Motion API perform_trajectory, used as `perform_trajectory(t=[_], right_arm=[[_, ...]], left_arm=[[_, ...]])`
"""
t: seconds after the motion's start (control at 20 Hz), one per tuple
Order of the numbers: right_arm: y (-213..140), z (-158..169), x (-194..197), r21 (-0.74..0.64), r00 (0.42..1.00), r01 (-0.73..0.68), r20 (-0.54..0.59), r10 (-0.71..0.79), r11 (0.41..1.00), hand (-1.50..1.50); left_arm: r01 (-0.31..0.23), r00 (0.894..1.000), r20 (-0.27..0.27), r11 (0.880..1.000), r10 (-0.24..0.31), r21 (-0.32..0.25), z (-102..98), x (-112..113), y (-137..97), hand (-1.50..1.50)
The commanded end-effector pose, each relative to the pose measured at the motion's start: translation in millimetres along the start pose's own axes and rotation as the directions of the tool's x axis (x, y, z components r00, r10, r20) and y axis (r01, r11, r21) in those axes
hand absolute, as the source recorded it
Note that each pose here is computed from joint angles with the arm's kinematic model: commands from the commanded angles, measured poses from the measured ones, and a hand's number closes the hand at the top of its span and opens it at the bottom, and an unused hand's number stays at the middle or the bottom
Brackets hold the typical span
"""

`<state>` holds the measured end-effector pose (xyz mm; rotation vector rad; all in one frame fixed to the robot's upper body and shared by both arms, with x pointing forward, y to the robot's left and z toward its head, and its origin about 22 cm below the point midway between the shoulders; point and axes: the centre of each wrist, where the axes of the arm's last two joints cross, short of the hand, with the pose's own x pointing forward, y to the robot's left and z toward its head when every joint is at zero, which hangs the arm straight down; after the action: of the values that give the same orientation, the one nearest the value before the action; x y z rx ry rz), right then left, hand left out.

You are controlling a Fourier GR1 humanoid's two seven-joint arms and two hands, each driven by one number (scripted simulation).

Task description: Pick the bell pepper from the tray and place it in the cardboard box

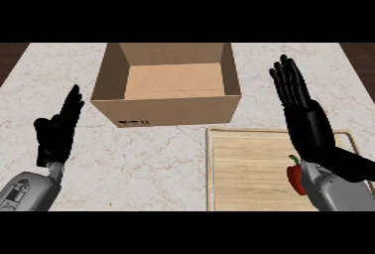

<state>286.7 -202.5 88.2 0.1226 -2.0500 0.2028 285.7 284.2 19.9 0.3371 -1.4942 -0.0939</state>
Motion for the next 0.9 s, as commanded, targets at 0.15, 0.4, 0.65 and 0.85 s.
perform_trajectory(t=[0.15, 0.4, 0.65, 0.85], right_arm=[[-19, 75, -41, -0.214, 0.903, -0.235, -0.409, 0.131, 0.948, -1.50], [-102, 135, -56, -0.001, 0.581, -0.721, -0.548, 0.602, 0.693, -1.50], [-107, 188, -54, 0.160, 0.315, -0.892, -0.453, 0.834, 0.424, -1.50], [-101, 192, -22, 0.173, 0.228, -0.930, -0.418, 0.879, 0.324, -1.50]], left_arm=[[0.020, 0.992, 0.124, 0.980, 0.005, -0.198, 5, 20, -29, 0.00], [0.022, 0.990, 0.140, 0.964, 0.016, -0.267, 8, 24, -36, 0.00], [0.030, 0.991, 0.134, 0.937, 0.018, -0.348, 19, 23, -47, 0.00], [0.040, 0.991, 0.134, 0.938, 0.007, -0.345, 17, 22, -39, 0.00]])
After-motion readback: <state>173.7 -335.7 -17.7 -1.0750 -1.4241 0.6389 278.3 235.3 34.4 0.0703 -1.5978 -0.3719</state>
